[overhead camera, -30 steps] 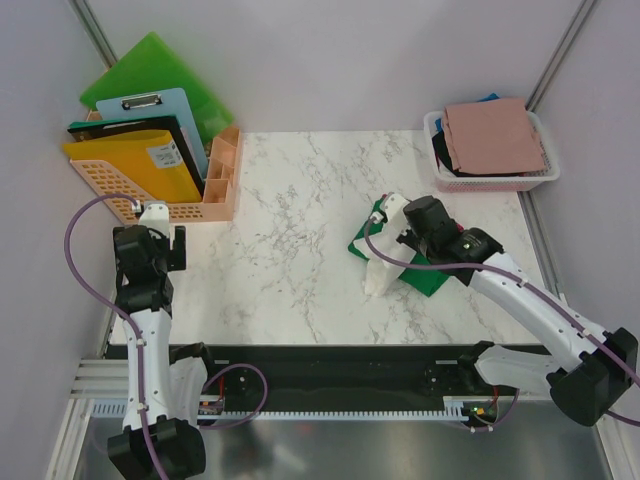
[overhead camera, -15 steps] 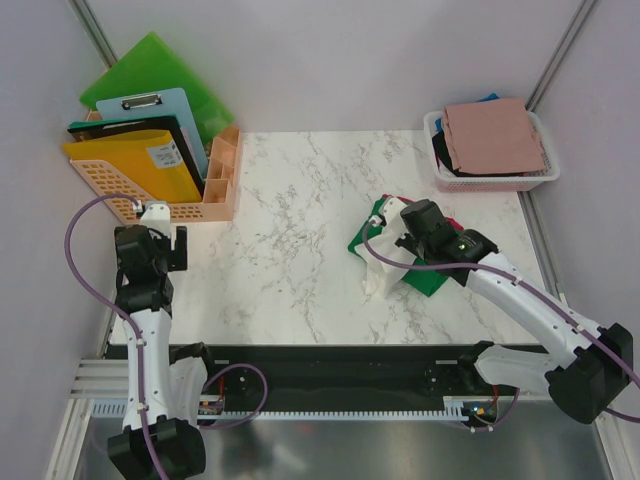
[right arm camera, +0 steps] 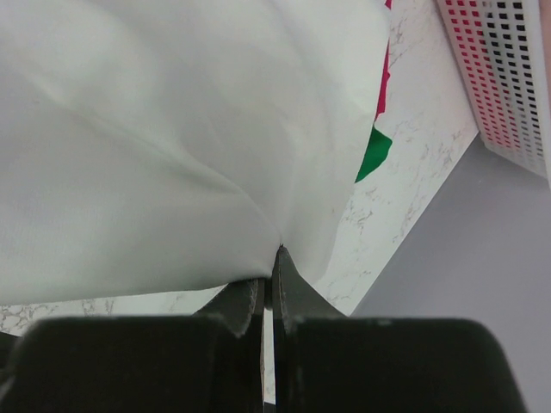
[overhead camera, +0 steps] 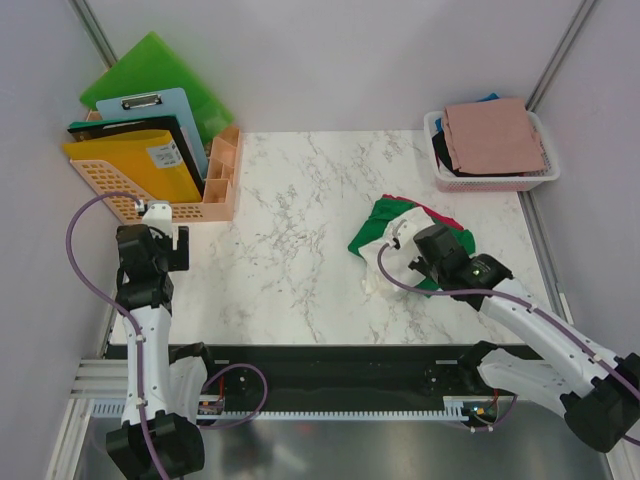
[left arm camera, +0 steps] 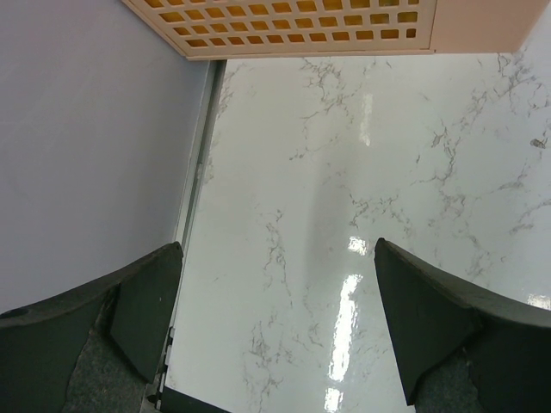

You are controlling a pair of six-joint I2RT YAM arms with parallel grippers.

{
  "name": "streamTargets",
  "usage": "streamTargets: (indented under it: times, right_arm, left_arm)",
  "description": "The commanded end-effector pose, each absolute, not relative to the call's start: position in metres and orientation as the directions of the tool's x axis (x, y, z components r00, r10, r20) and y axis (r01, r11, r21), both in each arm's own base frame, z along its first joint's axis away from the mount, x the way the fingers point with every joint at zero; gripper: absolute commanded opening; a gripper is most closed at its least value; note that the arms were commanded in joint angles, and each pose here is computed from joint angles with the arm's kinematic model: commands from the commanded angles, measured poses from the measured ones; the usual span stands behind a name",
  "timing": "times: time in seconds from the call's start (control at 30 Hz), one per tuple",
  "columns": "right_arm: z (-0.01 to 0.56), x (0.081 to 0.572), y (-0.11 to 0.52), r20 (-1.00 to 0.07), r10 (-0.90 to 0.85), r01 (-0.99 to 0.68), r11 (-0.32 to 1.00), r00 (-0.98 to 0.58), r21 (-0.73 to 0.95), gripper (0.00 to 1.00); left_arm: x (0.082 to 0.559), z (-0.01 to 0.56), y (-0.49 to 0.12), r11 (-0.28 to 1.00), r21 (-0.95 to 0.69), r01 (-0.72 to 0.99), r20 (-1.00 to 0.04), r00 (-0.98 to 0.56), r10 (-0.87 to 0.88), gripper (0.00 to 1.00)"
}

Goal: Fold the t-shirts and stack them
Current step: Neatly place the folded tshirt to the corner

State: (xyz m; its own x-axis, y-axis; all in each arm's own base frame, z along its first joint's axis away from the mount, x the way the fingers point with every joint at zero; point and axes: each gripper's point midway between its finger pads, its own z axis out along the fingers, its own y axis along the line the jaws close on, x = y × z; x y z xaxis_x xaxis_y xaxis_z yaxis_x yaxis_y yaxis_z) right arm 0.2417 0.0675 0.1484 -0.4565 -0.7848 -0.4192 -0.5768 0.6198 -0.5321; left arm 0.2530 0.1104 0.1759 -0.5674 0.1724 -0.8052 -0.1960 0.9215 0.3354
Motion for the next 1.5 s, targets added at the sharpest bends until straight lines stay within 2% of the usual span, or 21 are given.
streamTargets:
  times: [0.0, 0.13, 0.2, 0.23, 0.27, 0.33, 0.67, 0.8, 1.03, 1.13, 1.17, 1.23, 1.27, 1.33, 1.4, 1.47]
  right_arm:
    - [0.137, 0.223, 0.055, -0.398, -0.778, -0.579, 0.628, -0.487, -0.519, 0.01]
    - [0.14, 0.217, 0.045, -0.393, -0.777, -0.574, 0.629, -0.492, -0.525, 0.02]
    - [0.138, 0.214, 0.044, -0.382, -0.791, -0.593, 0.612, -0.478, -0.523, 0.26]
    - [0.141, 0.213, 0.042, -0.387, -0.794, -0.592, 0.608, -0.469, -0.529, 0.43]
    - [0.143, 0.213, 0.041, -0.388, -0.797, -0.591, 0.604, -0.463, -0.535, 0.77]
    - [0.148, 0.212, 0.041, -0.408, -0.791, -0.581, 0.611, -0.455, -0.538, 0.98]
    - [0.16, 0.204, 0.021, -0.361, -0.811, -0.558, 0.58, -0.46, -0.593, 0.98]
    - [0.182, 0.194, 0.012, -0.385, -0.809, -0.534, 0.584, -0.444, -0.612, 0.98]
    - [0.178, 0.191, 0.006, -0.402, -0.79, -0.514, 0.608, -0.463, -0.604, 0.98]
    - [0.177, 0.202, 0.004, -0.409, -0.779, -0.473, 0.618, -0.475, -0.628, 0.98]
    - [0.179, 0.209, 0.003, -0.423, -0.768, -0.44, 0.629, -0.481, -0.641, 0.98]
    - [0.176, 0.218, 0.003, -0.423, -0.75, -0.412, 0.643, -0.509, -0.645, 0.98]
    - [0.176, 0.227, 0.002, -0.442, -0.73, -0.379, 0.662, -0.521, -0.647, 0.98]
    - [0.169, 0.238, -0.008, -0.435, -0.679, -0.316, 0.691, -0.591, -0.65, 0.98]
    - [0.167, 0.255, -0.003, -0.49, -0.621, -0.281, 0.75, -0.611, -0.599, 0.98]
    - [0.178, 0.266, 0.005, -0.549, -0.569, -0.298, 0.809, -0.612, -0.507, 0.98]
  left_arm:
    - [0.256, 0.181, 0.109, 0.927, 0.312, -0.208, -0.826, -0.541, 0.157, 1.0]
    - [0.257, 0.18, 0.108, 0.929, 0.312, -0.201, -0.826, -0.541, 0.16, 1.0]
    - [0.258, 0.18, 0.108, 0.93, 0.31, -0.199, -0.825, -0.543, 0.159, 1.0]
    - [0.258, 0.179, 0.108, 0.93, 0.31, -0.199, -0.824, -0.544, 0.159, 1.0]
    - [0.258, 0.179, 0.108, 0.93, 0.309, -0.2, -0.824, -0.545, 0.156, 1.0]
    - [0.257, 0.179, 0.108, 0.929, 0.31, -0.2, -0.824, -0.544, 0.158, 1.0]
    - [0.257, 0.18, 0.108, 0.93, 0.313, -0.194, -0.822, -0.546, 0.163, 1.0]
    - [0.258, 0.179, 0.103, 0.937, 0.314, -0.154, -0.816, -0.549, 0.183, 1.0]
    - [0.272, 0.185, 0.033, 0.943, 0.227, 0.243, -0.793, -0.516, 0.324, 1.0]
    - [0.288, 0.193, -0.002, 0.88, 0.281, 0.383, -0.724, -0.518, 0.456, 1.0]
    - [0.287, 0.204, -0.042, 0.815, 0.291, 0.501, -0.707, -0.461, 0.536, 1.0]
    - [0.292, 0.194, -0.076, 0.776, 0.237, 0.585, -0.661, -0.488, 0.57, 1.0]
    - [0.293, 0.209, -0.102, 0.743, 0.197, 0.64, -0.668, -0.467, 0.58, 1.0]
    - [0.294, 0.196, -0.141, 0.712, -0.02, 0.702, -0.653, -0.548, 0.523, 1.0]
    - [0.296, 0.201, -0.169, 0.665, -0.161, 0.729, -0.659, -0.581, 0.478, 1.0]
    - [0.296, 0.197, -0.18, 0.641, -0.213, 0.738, -0.653, -0.595, 0.468, 1.0]
